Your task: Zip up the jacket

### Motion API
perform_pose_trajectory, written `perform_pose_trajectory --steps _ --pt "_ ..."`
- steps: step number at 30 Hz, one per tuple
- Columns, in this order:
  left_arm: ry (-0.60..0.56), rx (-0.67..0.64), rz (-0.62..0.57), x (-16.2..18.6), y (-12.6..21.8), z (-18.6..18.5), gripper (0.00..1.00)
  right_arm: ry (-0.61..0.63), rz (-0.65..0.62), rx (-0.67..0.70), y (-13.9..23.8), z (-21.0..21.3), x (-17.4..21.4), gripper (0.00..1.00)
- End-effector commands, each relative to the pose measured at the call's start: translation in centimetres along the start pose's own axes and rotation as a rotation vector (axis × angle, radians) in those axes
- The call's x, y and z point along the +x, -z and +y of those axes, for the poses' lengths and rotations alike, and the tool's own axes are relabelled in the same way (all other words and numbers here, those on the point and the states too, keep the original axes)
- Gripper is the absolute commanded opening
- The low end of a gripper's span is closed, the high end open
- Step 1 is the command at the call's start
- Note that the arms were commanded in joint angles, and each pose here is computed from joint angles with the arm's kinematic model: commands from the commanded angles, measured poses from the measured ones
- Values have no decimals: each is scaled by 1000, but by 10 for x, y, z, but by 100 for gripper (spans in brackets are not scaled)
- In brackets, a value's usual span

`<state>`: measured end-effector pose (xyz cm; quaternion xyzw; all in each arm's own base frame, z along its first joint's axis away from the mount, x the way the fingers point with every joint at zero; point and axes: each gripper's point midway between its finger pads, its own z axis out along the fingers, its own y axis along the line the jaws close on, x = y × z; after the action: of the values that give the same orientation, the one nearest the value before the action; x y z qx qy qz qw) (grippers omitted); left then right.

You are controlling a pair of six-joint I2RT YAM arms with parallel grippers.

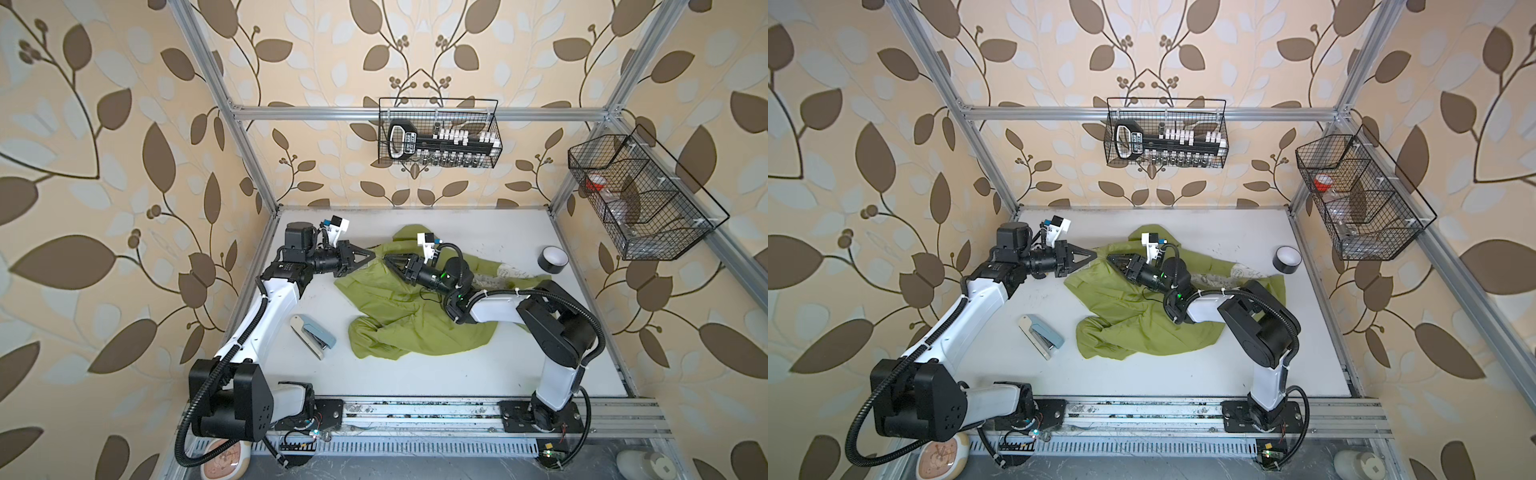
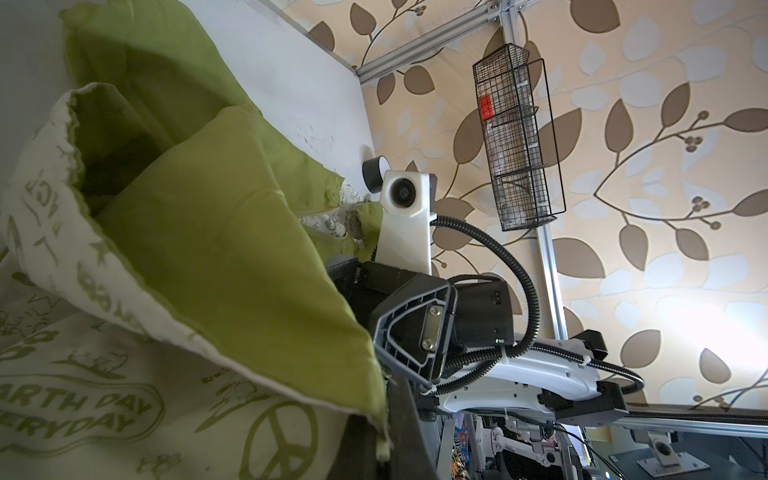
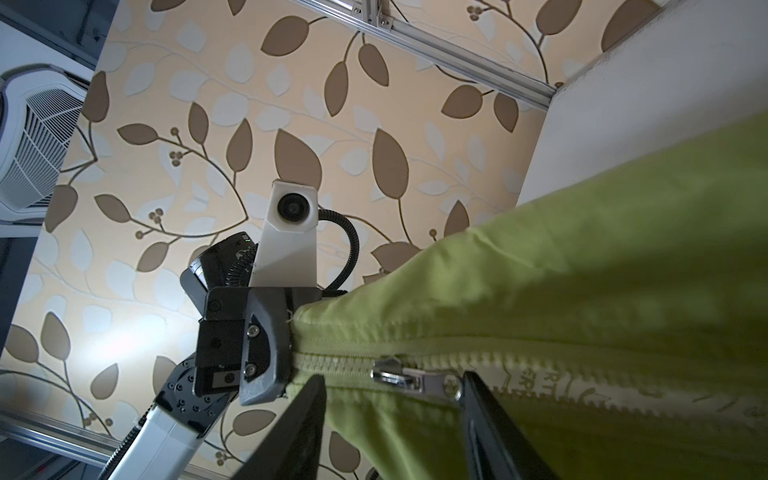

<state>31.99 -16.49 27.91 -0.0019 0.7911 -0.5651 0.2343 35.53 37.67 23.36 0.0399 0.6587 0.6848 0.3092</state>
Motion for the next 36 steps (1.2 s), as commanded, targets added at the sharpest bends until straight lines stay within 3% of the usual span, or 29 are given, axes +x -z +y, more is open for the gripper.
perform_pose_trajectory --steps 1,17,24,36 --pt "-52 34 -3 0 5 -13 0 2 -13 -58 1 18 -4 59" --pt "-48 33 1 1 5 -13 0 -48 -5 -92 -16 10 -3 61" --pt "-50 37 2 1 6 -15 0 -56 -14 -88 -16 4 -2 68" --pt "-49 35 0 1 6 -15 0 -57 -26 -128 -10 18 -4 57"
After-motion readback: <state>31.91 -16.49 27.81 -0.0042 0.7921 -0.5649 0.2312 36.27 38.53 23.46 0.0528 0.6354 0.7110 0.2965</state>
